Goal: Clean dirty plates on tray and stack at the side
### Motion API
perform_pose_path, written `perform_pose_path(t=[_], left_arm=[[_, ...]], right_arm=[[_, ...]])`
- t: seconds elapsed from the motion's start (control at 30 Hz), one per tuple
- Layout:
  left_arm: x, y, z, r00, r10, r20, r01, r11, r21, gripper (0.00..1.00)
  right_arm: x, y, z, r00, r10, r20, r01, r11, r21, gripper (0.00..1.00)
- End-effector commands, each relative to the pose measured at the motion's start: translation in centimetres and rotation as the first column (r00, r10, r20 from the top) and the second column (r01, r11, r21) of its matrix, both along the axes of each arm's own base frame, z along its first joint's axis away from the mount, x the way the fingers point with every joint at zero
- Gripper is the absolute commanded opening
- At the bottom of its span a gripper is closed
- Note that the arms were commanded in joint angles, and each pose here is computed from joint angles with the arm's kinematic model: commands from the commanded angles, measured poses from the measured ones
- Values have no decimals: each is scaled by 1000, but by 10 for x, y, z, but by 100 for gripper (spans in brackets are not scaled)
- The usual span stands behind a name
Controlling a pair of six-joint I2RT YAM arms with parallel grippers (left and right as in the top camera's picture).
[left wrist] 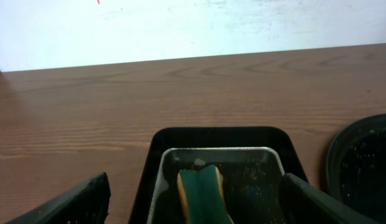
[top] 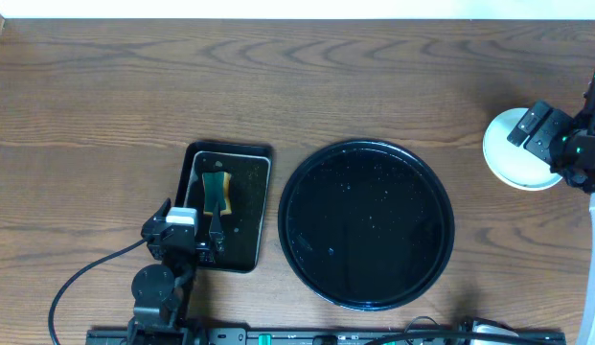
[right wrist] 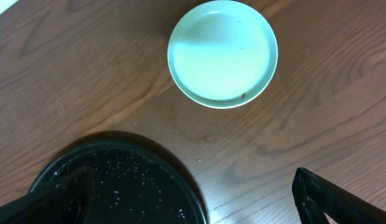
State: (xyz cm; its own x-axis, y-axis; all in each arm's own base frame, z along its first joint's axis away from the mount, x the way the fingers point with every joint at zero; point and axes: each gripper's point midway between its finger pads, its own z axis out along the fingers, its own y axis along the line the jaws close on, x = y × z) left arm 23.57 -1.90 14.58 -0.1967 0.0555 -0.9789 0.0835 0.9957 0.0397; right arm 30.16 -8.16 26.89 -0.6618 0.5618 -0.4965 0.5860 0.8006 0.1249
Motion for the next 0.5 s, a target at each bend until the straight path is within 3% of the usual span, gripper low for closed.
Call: perform_pose_path(t=[0.0,0.07,0.23,0.47], left_arm=[[1,5,-13,999,28,-25,-28,1000,-1,86],[1,5,-14,999,28,-25,-28,1000,-1,86],[1,5,-13,999,28,-25,-28,1000,-1,86],[1,5,-14,999,28,-25,-28,1000,-1,86]], right_arm=[[-3,-7,5,1000,13,-8,-14,997,-75,99],[-2,-11,6,999,41,-23,-44,992,-115,99],[17,-10,13,962,270,-36,-271,933,-237,99],[48,16,80,881,409,238,-297,869,-397,99]])
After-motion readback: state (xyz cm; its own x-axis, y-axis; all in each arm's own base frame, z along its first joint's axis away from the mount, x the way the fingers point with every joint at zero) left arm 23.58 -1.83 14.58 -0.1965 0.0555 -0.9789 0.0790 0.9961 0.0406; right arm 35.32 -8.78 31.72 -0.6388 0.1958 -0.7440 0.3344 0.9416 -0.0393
